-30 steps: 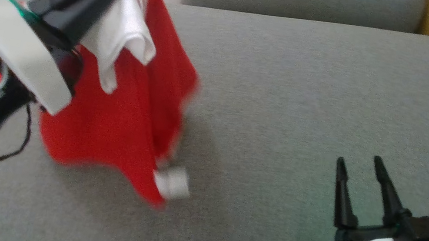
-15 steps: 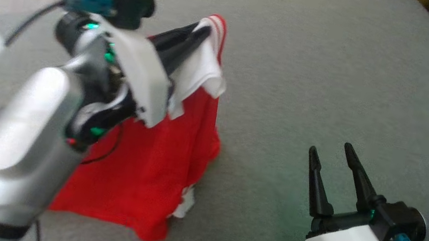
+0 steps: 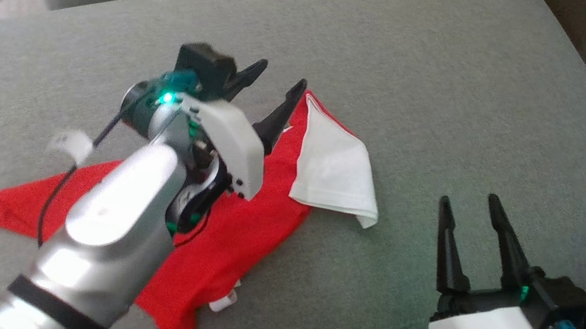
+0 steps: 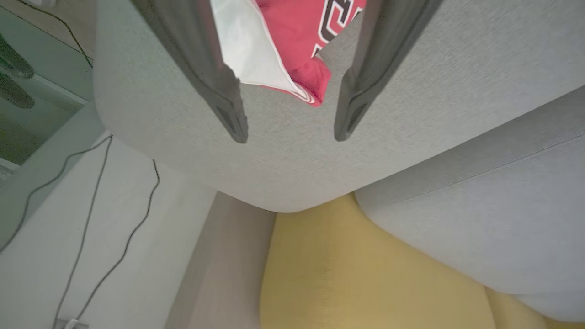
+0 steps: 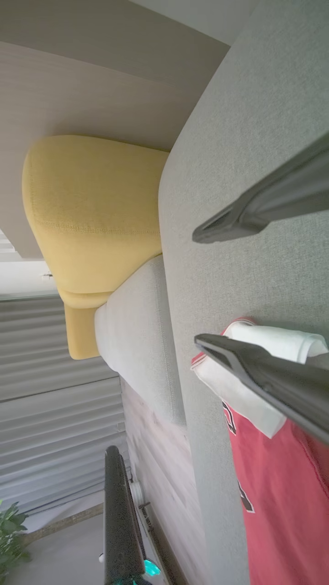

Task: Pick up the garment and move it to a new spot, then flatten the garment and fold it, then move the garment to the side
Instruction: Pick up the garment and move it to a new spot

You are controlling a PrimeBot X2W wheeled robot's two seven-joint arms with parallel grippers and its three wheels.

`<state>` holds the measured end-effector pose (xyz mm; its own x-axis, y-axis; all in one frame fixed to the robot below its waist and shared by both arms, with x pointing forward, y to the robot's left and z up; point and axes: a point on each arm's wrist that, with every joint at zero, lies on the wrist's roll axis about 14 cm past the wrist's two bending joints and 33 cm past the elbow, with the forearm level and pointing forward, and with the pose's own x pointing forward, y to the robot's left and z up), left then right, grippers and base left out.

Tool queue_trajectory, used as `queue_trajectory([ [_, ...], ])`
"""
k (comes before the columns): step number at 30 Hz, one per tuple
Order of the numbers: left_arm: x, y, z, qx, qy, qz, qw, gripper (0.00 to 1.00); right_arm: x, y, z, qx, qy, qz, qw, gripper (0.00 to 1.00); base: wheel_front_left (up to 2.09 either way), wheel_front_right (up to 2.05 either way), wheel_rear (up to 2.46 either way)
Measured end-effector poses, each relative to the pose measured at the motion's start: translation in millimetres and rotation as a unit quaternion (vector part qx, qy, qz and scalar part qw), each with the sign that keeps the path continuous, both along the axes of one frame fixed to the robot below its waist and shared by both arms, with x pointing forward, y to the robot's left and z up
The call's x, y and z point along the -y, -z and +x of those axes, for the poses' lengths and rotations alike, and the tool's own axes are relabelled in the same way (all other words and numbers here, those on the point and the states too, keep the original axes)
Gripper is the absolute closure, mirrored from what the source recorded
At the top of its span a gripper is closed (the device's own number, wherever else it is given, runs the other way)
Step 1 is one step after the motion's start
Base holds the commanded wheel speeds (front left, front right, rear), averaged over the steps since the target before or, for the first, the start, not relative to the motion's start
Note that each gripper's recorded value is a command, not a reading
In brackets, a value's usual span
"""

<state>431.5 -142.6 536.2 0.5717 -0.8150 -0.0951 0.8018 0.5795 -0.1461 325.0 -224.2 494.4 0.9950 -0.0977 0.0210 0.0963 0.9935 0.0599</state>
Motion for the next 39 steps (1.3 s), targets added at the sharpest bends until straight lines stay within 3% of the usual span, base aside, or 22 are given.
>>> queue_trajectory([
  [8, -76, 12, -4, 0.027, -0.142, -0.040, 0.989, 0.00, -6, -4, 3, 0.009, -0.011, -0.008, 1.000, 0.00, 0.00, 0.00, 0.00],
  [20, -209, 62, -68, 0.010, -0.337, -0.009, 0.941, 0.00, -25, -8, 11, 0.015, -0.057, -0.045, 0.997, 0.00, 0.00, 0.00, 0.00],
  [30, -283, 64, -105, 0.027, -0.441, 0.015, 0.897, 0.00, -44, 8, 7, -0.010, -0.090, -0.050, 0.995, 0.00, 0.00, 0.00, 0.00],
  [39, -301, 61, -118, 0.038, -0.460, 0.014, 0.887, 0.00, -58, 16, 12, -0.021, -0.113, -0.052, 0.992, 0.00, 0.00, 0.00, 0.00],
])
